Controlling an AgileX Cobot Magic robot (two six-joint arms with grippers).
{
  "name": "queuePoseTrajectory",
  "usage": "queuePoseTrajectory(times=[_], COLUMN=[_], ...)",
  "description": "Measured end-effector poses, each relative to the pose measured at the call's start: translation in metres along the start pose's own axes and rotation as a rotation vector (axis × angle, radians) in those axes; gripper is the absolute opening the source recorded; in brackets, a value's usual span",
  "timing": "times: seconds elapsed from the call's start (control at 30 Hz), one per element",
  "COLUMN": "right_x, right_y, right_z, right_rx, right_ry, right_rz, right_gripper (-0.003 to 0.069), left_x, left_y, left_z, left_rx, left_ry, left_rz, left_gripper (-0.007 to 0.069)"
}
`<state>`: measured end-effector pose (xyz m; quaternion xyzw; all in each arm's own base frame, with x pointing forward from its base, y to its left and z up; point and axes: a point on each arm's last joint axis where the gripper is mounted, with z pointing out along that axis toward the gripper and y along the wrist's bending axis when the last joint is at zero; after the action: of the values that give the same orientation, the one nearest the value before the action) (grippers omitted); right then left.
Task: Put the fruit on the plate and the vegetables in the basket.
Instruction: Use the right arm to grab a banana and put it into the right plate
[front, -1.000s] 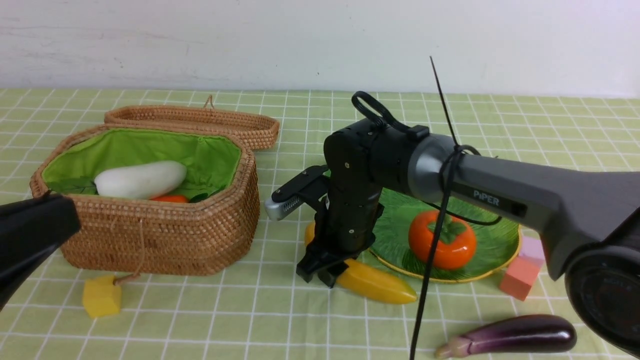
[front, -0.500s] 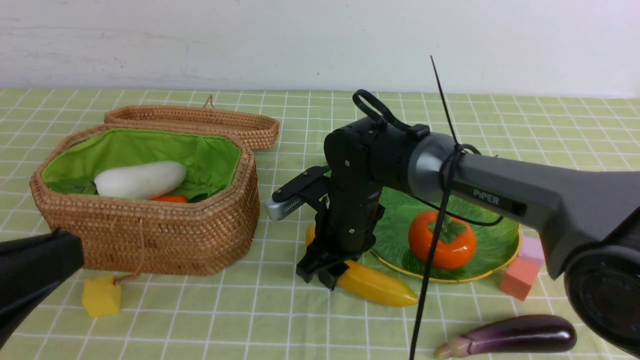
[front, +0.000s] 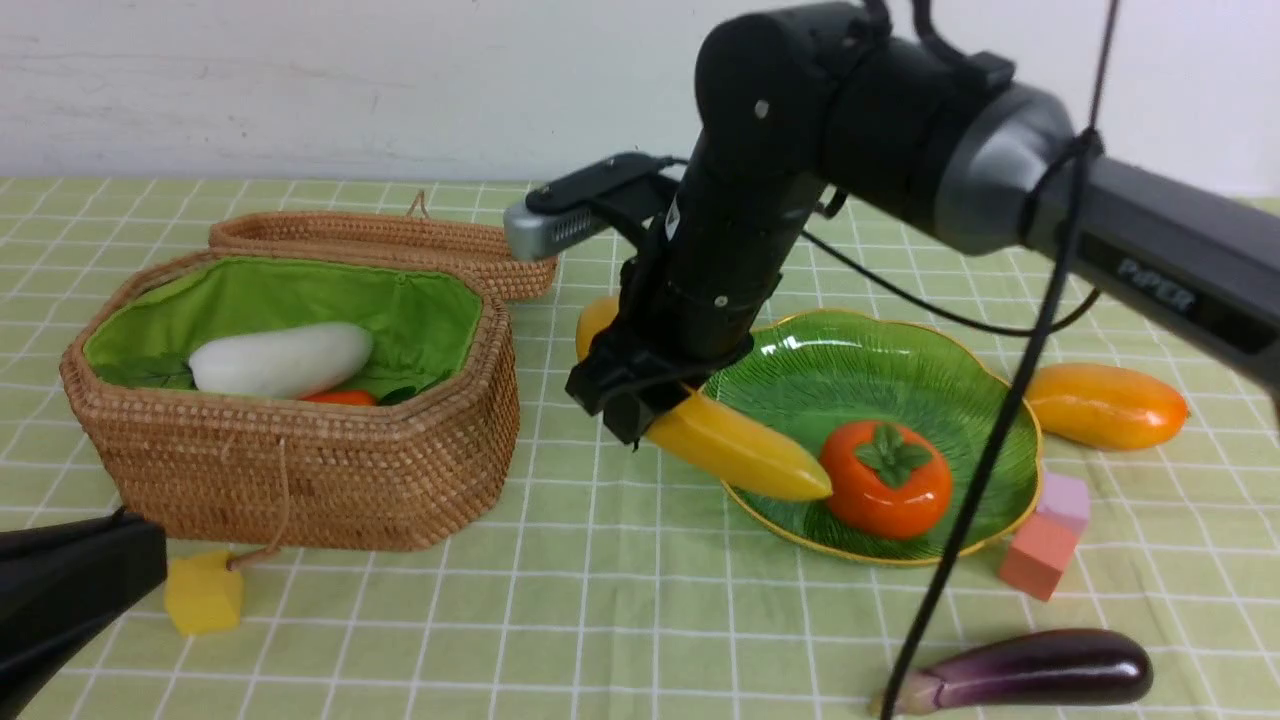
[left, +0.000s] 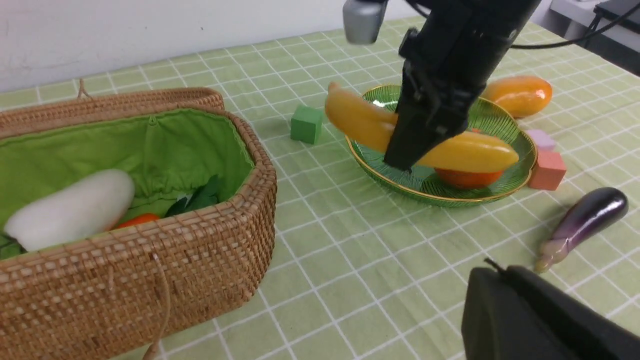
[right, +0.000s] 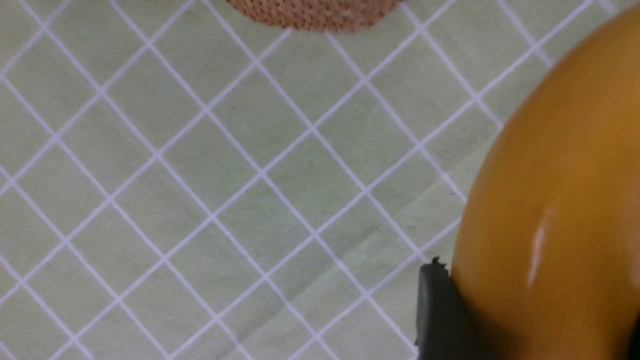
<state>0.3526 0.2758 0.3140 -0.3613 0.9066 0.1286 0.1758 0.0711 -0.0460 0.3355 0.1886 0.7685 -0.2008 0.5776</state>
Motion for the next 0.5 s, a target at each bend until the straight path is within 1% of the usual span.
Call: queuePoseTrajectory(times=[0.07, 0.17, 0.23, 0.27, 0.3, 0.4, 0.43, 0.47, 0.5], right_x=[0.001, 0.007, 0.014, 0.015, 0.022, 0.035, 0.036, 0.043, 0.044], right_y=[-0.004, -0.021, -0.043, -0.045, -0.063, -0.099, -0.101, -0.117, -0.121], right_z=[-0.016, -0.041, -0.055, -0.056, -0.062, -0.068, -0.068, -0.070, -0.071], right_rx=[0.017, 0.049, 0.078, 0.081, 0.102, 0.138, 0.140, 0.152, 0.153], right_ry=[-0.024, -0.060, -0.076, -0.077, -0.078, -0.068, -0.067, -0.063, -0.065], right_rz=[0.003, 0.049, 0.102, 0.107, 0.155, 0.244, 0.250, 0.290, 0.303], right_gripper=[0.0314, 0.0314, 0.0314, 0.0314, 0.0314, 0.0314, 0.0314, 0.0314, 0.0314], left_x=[-0.001, -0.001, -0.001, -0.001, -0.001, -0.001, -0.001, -0.001, -0.001], left_y=[0.000, 0.000, -0.001, -0.001, -0.001, -0.003, -0.004, -0.004, -0.005], left_z=[0.000, 0.000, 0.000, 0.000, 0.000, 0.000, 0.000, 0.000, 0.000], left_rx=[0.001, 0.002, 0.006, 0.006, 0.014, 0.033, 0.039, 0.048, 0.055], left_ry=[-0.007, -0.014, -0.014, -0.014, -0.013, -0.011, -0.010, -0.010, -0.010], left_rz=[0.007, 0.034, 0.056, 0.056, 0.064, 0.068, 0.063, 0.067, 0.073], left_gripper=[-0.0013, -0.0013, -0.0013, -0.0013, -0.0013, -0.0013, -0.0013, -0.0013, -0.0013])
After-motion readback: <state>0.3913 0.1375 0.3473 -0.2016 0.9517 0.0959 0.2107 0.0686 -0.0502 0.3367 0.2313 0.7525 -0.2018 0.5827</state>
